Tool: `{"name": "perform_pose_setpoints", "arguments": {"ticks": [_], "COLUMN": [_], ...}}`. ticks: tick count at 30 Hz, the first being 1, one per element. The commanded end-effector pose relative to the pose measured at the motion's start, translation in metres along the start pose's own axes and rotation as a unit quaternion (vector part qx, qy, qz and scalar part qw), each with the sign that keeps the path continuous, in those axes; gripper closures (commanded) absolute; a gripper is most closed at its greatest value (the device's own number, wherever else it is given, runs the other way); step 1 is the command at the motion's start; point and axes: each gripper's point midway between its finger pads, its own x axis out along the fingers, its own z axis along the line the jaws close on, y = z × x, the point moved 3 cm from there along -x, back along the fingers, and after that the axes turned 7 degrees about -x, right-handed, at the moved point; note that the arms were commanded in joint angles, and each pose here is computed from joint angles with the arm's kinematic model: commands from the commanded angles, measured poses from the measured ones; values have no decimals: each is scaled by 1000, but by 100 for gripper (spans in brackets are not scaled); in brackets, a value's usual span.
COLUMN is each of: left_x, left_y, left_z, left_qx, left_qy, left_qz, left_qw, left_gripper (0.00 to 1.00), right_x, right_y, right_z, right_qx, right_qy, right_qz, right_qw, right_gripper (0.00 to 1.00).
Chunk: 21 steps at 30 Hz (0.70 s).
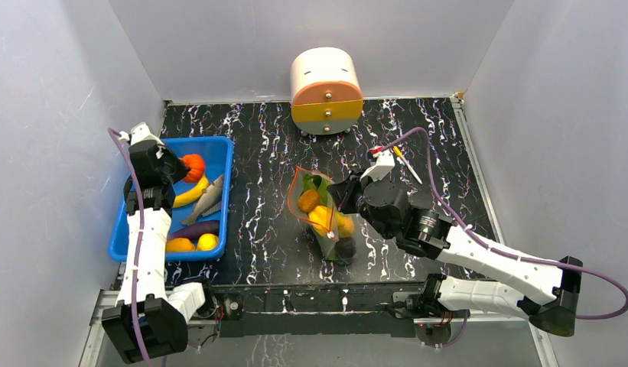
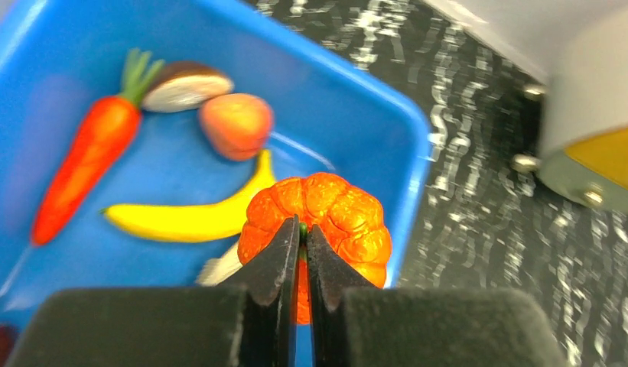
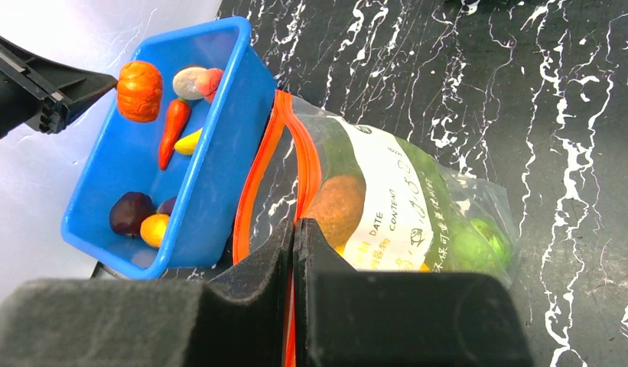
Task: Place the food in the zip-top bag and seal the zipper
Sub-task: Pick up the fake fruit from the bin.
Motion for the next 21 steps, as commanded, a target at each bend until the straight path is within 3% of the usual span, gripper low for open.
{"name": "perform_pose_setpoints", "arguments": {"ticks": [1,5,10,16,21], "left_x": [-25,-38,-65,-103,-149], "left_y": [-5,7,30,42,52], "left_z": [-55,-87,-132,-161,-187], "left_qx": [24,11,23,22,-35], "left_qy": [144,241,369,461,550], "left_qz": [26,61,135,170,210], "left_qw": [989,968,919,871,808], "left_gripper": [100,100,100,100,100], "right_x": [-3,-1,-4,-4,1], "right_y": [-29,-28,-39,-36,-39], "right_z": [12,13,10,9,15], "right_qx": [38,39,53,72,80], "right_qy": [-15,-13,2,3,-2], "right_qz": [-54,-50,-67,-66,-69], "right_qw": [998,998,996,995,994], "right_gripper": [100,100,100,100,100]}}
